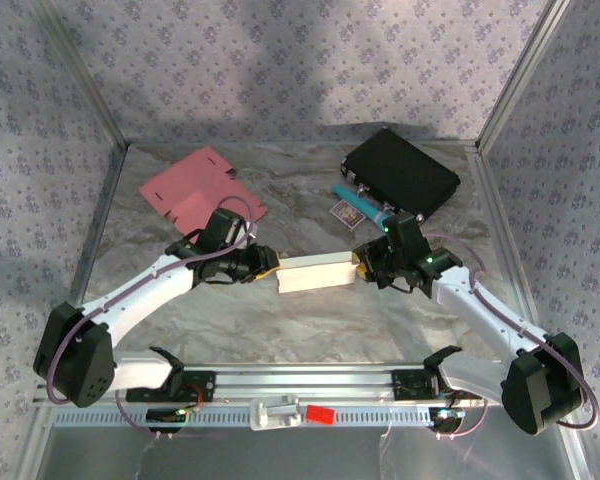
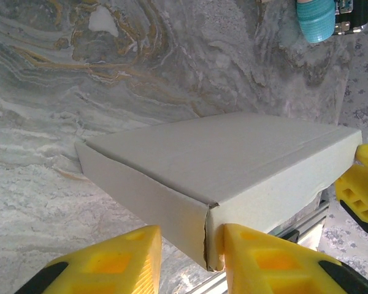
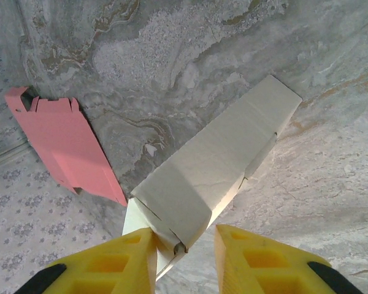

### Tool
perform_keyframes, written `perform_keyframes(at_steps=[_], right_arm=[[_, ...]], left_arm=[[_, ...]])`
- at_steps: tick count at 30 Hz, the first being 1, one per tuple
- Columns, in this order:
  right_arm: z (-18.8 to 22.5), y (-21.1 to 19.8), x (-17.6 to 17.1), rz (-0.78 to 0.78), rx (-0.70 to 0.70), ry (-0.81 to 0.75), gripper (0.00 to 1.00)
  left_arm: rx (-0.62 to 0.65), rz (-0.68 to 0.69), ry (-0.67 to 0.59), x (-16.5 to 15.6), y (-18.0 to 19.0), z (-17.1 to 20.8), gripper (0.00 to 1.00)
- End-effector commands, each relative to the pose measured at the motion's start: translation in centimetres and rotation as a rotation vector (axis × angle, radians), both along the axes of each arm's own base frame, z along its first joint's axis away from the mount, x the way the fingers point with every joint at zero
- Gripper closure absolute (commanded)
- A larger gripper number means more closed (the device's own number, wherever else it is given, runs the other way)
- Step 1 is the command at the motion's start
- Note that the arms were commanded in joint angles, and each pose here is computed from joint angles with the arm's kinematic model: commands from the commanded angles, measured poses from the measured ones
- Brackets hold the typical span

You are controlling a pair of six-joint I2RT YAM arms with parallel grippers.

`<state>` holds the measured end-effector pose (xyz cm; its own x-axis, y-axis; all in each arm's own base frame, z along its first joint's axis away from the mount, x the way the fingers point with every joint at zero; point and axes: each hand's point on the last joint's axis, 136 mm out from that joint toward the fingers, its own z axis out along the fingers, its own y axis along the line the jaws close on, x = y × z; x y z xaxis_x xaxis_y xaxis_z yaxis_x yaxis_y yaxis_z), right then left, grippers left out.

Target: Fold the paper box

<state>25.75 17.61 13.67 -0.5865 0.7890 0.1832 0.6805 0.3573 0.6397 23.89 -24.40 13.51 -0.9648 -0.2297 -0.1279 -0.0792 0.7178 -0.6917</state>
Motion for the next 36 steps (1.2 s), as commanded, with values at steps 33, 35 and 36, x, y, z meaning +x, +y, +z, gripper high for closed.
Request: perform_keyframes(at_steps=[33, 35, 36], right_arm=[[-0.6, -3.1, -5.0, -0.176, -0.074, 0.114, 0.32], [-1.2, -3.6, -5.4, -0.215, -0.045, 0.110, 0.30], [-1.3, -4.0, -5.6, -0.229, -0.042, 0.100, 0.29]], left_arm=[[0.071, -0.211, -0.141, -3.4, -6.5, -1.1, 0.77], [0.070, -0.229, -0.162, -3.7, -7.0, -1.1, 0.77], [0.068, -0.240, -0.173, -3.9, -7.3, -1.1, 0.77]])
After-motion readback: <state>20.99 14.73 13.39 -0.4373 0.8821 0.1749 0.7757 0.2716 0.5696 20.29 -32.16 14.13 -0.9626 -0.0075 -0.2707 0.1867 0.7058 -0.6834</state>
